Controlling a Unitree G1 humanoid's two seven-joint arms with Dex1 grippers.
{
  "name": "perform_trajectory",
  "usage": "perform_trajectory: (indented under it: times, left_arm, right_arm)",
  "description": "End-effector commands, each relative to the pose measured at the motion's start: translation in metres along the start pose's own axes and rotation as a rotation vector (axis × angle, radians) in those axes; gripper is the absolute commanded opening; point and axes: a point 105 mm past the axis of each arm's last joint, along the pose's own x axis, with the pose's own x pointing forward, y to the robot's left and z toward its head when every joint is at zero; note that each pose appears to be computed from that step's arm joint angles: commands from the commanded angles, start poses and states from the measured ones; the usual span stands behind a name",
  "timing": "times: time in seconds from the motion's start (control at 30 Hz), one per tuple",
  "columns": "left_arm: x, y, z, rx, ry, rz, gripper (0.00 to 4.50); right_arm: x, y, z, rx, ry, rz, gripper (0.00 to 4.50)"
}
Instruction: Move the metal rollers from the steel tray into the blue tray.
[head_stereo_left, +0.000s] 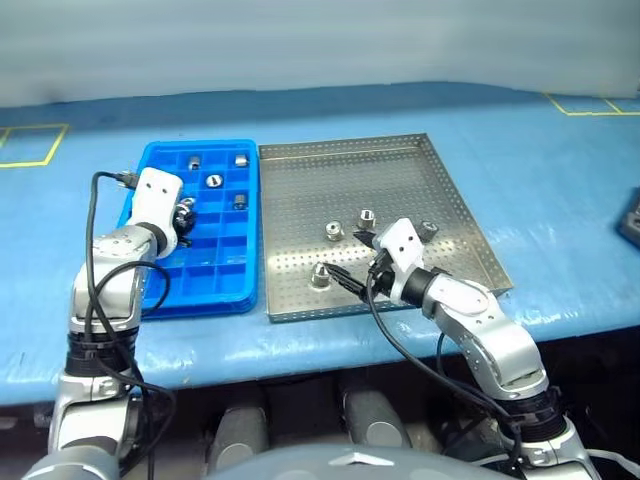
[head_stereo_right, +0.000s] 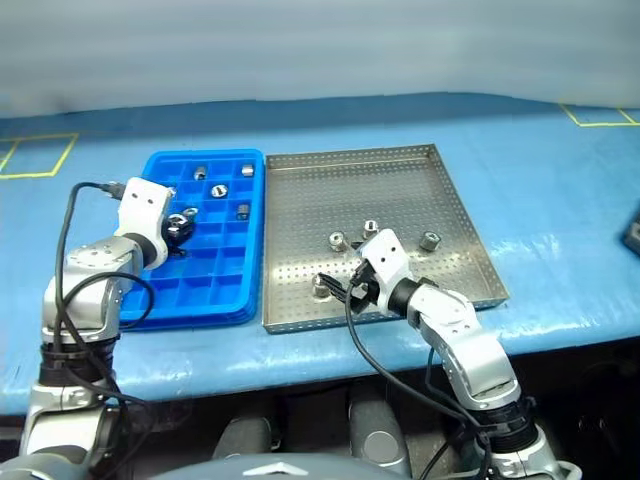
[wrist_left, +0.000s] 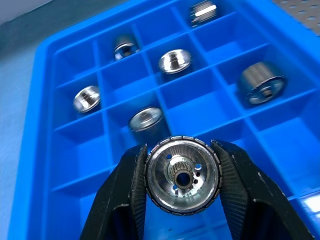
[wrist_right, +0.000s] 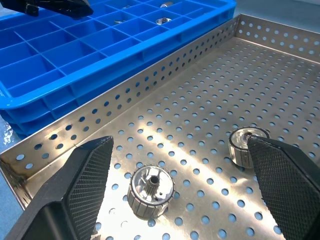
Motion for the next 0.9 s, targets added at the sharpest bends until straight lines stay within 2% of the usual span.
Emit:
perform_trajectory:
  times: [0.03,0.2,0.3,0.33,0.53,0.63,0.7,0.77,0.83,0.9]
  left_arm:
    - [-0.004,0.017,0.007,-0.016,-0.024,0.131,1.69]
    - [-0.002,0.033,-0.002,-0.042,0.007,0.263,1.69]
    - [0.004,0.032,-0.003,-0.036,0.000,0.267,1.69]
    - [0.006,0.029,-0.001,-0.039,-0.011,0.259,2.43]
    - [0.015,0.017,0.017,-0.089,-0.077,0.234,4.40]
    - [0.014,0.010,0.027,-0.106,-0.134,0.205,4.46]
    - [0.011,-0.009,0.046,-0.142,-0.238,0.107,4.46]
    - [0.004,-0.048,0.064,-0.183,-0.334,-0.122,4.46]
    - [-0.015,-0.107,0.070,-0.148,-0.356,-0.492,4.46]
    - [-0.048,-0.157,0.059,-0.019,-0.330,-0.847,4.46]
  right_arm:
    - [0.000,-0.005,0.012,-0.032,-0.030,-0.023,4.50]
    - [-0.002,-0.009,0.014,-0.033,-0.032,-0.047,4.50]
    - [-0.003,-0.011,0.014,-0.033,-0.034,-0.064,4.50]
    - [-0.002,-0.010,0.014,-0.034,-0.036,-0.066,4.50]
    - [-0.002,-0.009,0.017,-0.039,-0.050,-0.075,4.50]
    - [-0.004,-0.010,0.017,-0.040,-0.050,-0.091,4.50]
    - [-0.005,-0.011,0.015,-0.038,-0.047,-0.101,4.50]
    - [-0.007,-0.012,0.013,-0.038,-0.036,-0.115,4.50]
    - [-0.010,-0.014,0.010,-0.041,-0.021,-0.131,4.50]
    - [-0.016,-0.017,0.007,-0.049,-0.002,-0.151,4.50]
